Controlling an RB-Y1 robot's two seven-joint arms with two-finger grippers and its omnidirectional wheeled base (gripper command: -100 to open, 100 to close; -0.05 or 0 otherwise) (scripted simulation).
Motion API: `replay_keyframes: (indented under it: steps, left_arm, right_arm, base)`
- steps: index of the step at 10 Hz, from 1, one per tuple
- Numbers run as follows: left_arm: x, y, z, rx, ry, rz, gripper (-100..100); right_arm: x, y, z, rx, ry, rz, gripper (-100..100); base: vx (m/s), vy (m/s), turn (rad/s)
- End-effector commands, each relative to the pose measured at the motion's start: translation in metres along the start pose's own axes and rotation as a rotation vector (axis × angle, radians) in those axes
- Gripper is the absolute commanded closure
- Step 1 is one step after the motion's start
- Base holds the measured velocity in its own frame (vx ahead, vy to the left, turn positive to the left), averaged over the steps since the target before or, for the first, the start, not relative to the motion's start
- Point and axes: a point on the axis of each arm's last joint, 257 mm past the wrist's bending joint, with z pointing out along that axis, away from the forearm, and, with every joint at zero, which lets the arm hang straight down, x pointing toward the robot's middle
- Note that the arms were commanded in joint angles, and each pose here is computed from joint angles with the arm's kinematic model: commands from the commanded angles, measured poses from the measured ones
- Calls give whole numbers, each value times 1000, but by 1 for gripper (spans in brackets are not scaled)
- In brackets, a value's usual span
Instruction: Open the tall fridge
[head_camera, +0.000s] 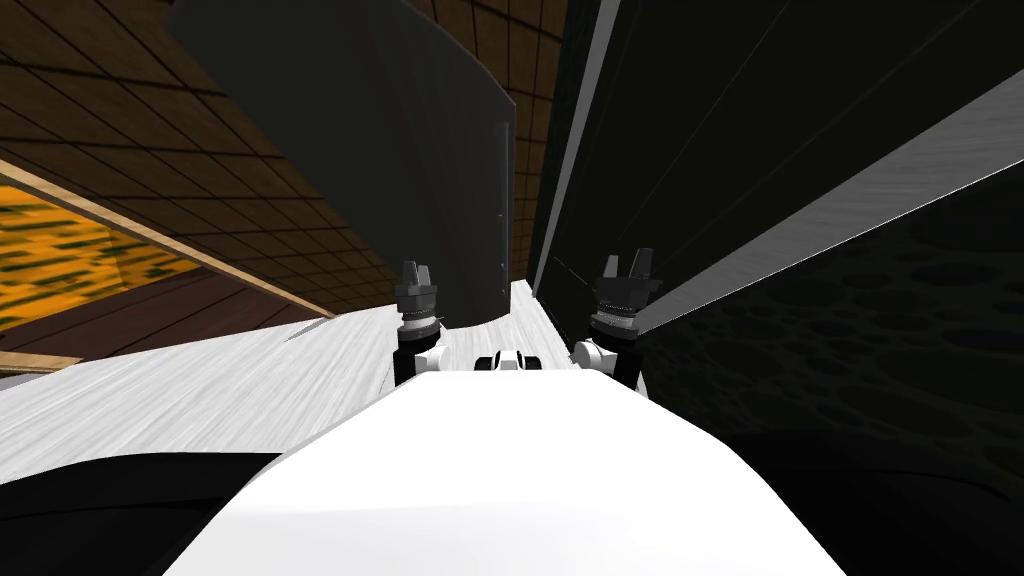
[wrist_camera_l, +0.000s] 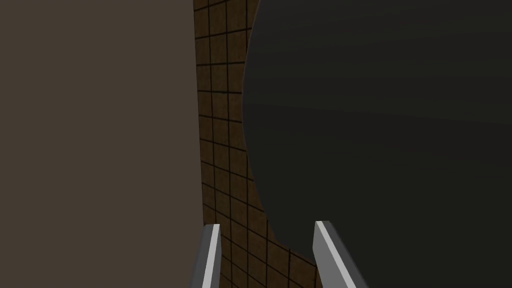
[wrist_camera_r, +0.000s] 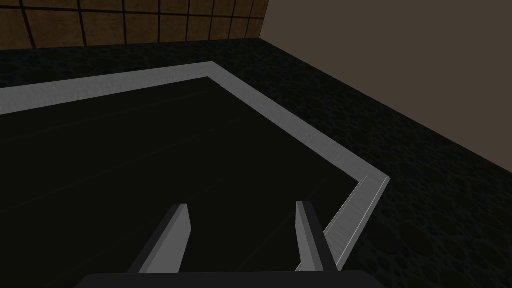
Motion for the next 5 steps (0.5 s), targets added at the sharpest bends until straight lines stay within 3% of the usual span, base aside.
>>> replay_keyframes:
  steps: [1,5]
  left_arm:
    - [6,3,2,-15,61,24,-100]
    - [14,13,7,-61,142,67,-100]
  right_arm:
    - [0,0,0,1,0,0,0]
    - [0,0,0,1,0,0,0]
  base:
    - [44,-23,-27]
    - [56,-40,-30]
